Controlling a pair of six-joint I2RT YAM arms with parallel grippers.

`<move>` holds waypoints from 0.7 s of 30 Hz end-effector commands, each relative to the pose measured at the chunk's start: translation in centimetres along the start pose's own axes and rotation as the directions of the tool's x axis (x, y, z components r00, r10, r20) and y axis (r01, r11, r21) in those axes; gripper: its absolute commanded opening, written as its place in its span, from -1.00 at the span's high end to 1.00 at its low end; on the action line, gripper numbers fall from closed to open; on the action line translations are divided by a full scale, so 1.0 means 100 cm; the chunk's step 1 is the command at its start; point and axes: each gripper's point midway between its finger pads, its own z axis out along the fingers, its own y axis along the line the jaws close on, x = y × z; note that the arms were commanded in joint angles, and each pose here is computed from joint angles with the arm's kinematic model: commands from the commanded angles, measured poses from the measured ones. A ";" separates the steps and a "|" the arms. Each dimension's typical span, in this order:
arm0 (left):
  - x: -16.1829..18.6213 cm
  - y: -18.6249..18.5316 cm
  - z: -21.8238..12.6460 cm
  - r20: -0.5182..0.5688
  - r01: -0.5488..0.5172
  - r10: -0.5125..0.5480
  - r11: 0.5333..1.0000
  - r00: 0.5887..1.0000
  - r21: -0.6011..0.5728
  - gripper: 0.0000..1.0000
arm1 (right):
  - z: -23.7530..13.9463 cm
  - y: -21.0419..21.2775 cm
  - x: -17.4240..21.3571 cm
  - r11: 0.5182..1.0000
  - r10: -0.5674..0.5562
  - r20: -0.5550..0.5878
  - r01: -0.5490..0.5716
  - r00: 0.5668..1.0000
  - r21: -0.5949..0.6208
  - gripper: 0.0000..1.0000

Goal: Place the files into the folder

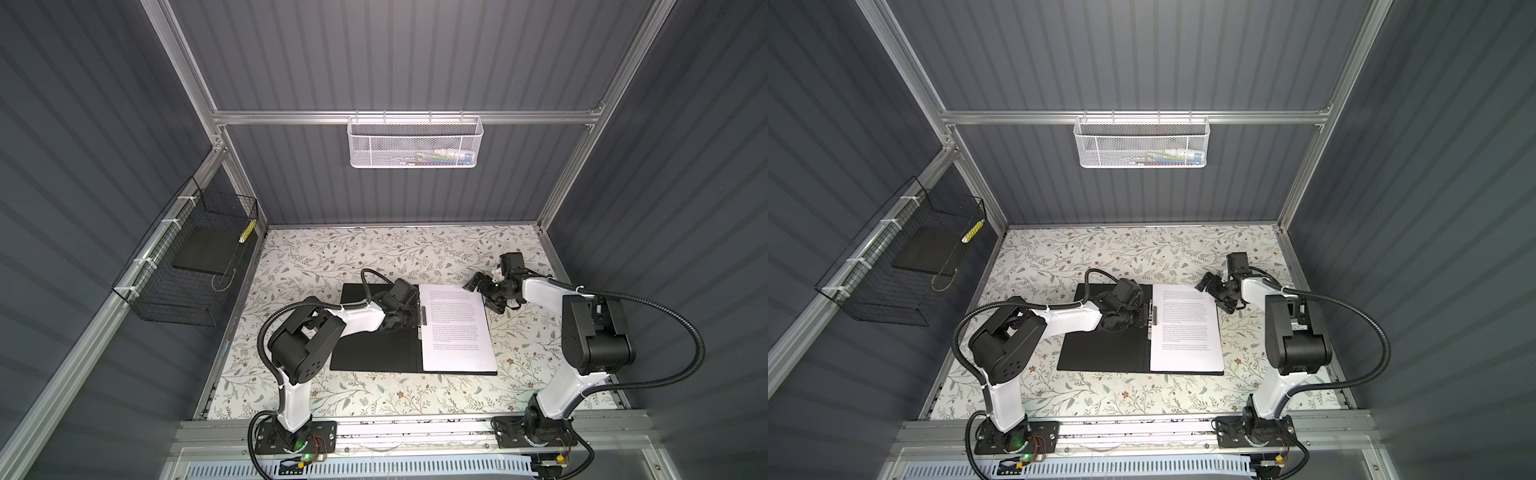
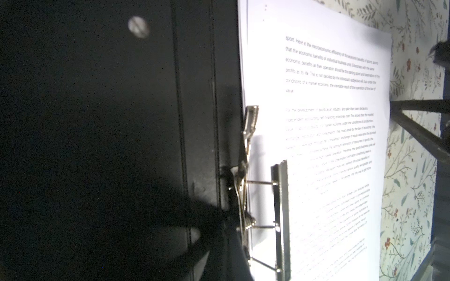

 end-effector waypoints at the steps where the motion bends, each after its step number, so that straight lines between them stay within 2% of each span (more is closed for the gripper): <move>1: 0.055 0.026 0.015 -0.154 0.010 -0.028 0.993 0.988 -0.114 1.00 | -0.003 -0.005 0.002 1.000 0.003 -0.049 -0.003 0.999 -0.003 -0.98; 8: 0.049 0.032 0.000 -0.112 0.027 -0.047 0.984 0.993 -0.174 1.00 | -0.005 -0.007 -0.011 1.000 0.005 -0.035 -0.004 0.999 0.008 -0.98; 13: 0.036 0.028 -0.017 -0.097 -0.006 -0.013 0.981 0.995 -0.193 1.00 | -0.033 0.003 -0.022 1.000 -0.020 0.053 0.020 0.998 0.007 -0.98; 17: 0.024 0.025 -0.035 -0.078 -0.003 -0.010 0.986 0.997 -0.167 1.00 | -0.052 0.032 -0.015 0.992 -0.116 0.069 0.119 0.991 -0.036 -0.98; 21: 0.008 0.039 -0.059 -0.040 0.021 -0.028 0.986 0.999 -0.167 0.94 | -0.057 0.076 0.011 0.959 -0.242 0.032 0.244 0.970 -0.145 -0.98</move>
